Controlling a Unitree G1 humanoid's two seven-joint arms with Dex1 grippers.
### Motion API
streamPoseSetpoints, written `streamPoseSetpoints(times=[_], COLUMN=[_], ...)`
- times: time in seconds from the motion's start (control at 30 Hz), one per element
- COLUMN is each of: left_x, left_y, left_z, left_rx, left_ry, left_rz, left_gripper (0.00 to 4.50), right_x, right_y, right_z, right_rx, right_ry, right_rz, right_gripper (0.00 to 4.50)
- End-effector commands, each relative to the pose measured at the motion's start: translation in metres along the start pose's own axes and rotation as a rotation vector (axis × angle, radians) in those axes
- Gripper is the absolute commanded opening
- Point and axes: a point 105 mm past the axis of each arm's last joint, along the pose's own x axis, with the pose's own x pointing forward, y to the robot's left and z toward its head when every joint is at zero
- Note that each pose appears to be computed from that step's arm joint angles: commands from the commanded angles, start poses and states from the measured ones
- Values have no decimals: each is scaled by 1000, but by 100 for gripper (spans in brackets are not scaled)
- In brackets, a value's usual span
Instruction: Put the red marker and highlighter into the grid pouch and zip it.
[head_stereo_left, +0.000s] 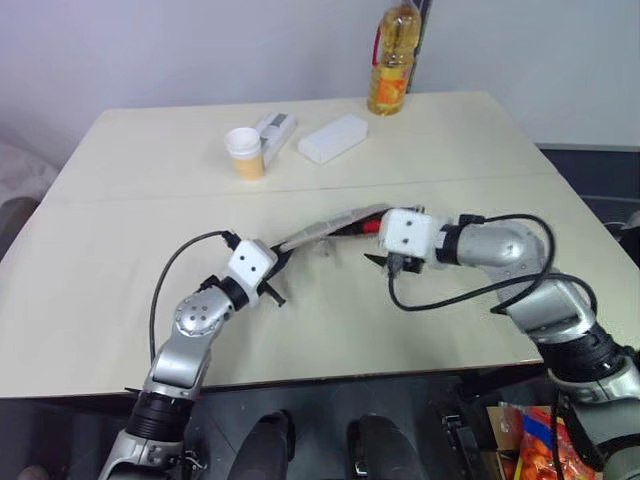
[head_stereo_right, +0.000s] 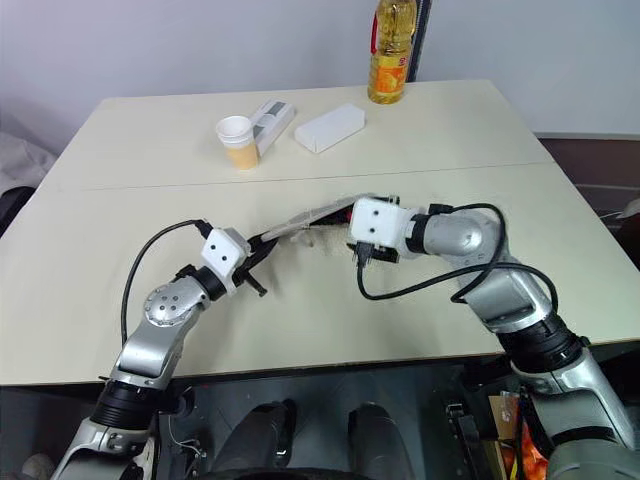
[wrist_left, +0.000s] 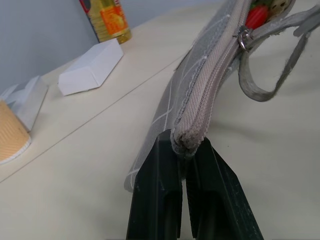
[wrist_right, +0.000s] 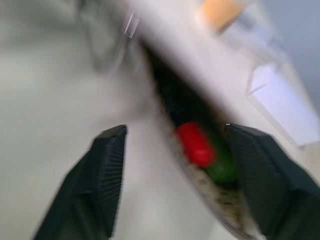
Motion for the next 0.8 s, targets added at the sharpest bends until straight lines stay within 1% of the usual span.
streamPoseSetpoints(times=[0.03,0.1,0.2,0.27,0.33,0.43,0.53,0.67,0.8], left_x=[1,3,10,14,17,22,27,30,31], left_y=[8,9,12,12,11,10,6,3,3], left_z=[13,14,16,17,18,22,25,28,28], left_rx=[-3,-11,-23,-26,-23,-32,-31,-26,-18], left_ry=[-44,-44,-48,-51,-56,-73,-90,-98,-103], left_rz=[37,47,84,107,119,149,170,177,176], left_gripper=[0,0,0,0,0,0,0,0,0], right_x=[-22,-27,-28,-18,-8,15,35,49,61], right_y=[-11,-5,18,36,47,51,49,46,43], right_z=[13,14,14,11,10,3,0,12,18], right_rx=[98,163,325,425,497,593,643,689,717], right_ry=[-88,-112,-154,-158,-162,-155,-148,-204,-220], right_rz=[-32,1,88,122,131,46,-50,-84,-126], right_gripper=[321,321,321,321,321,321,321,321,321])
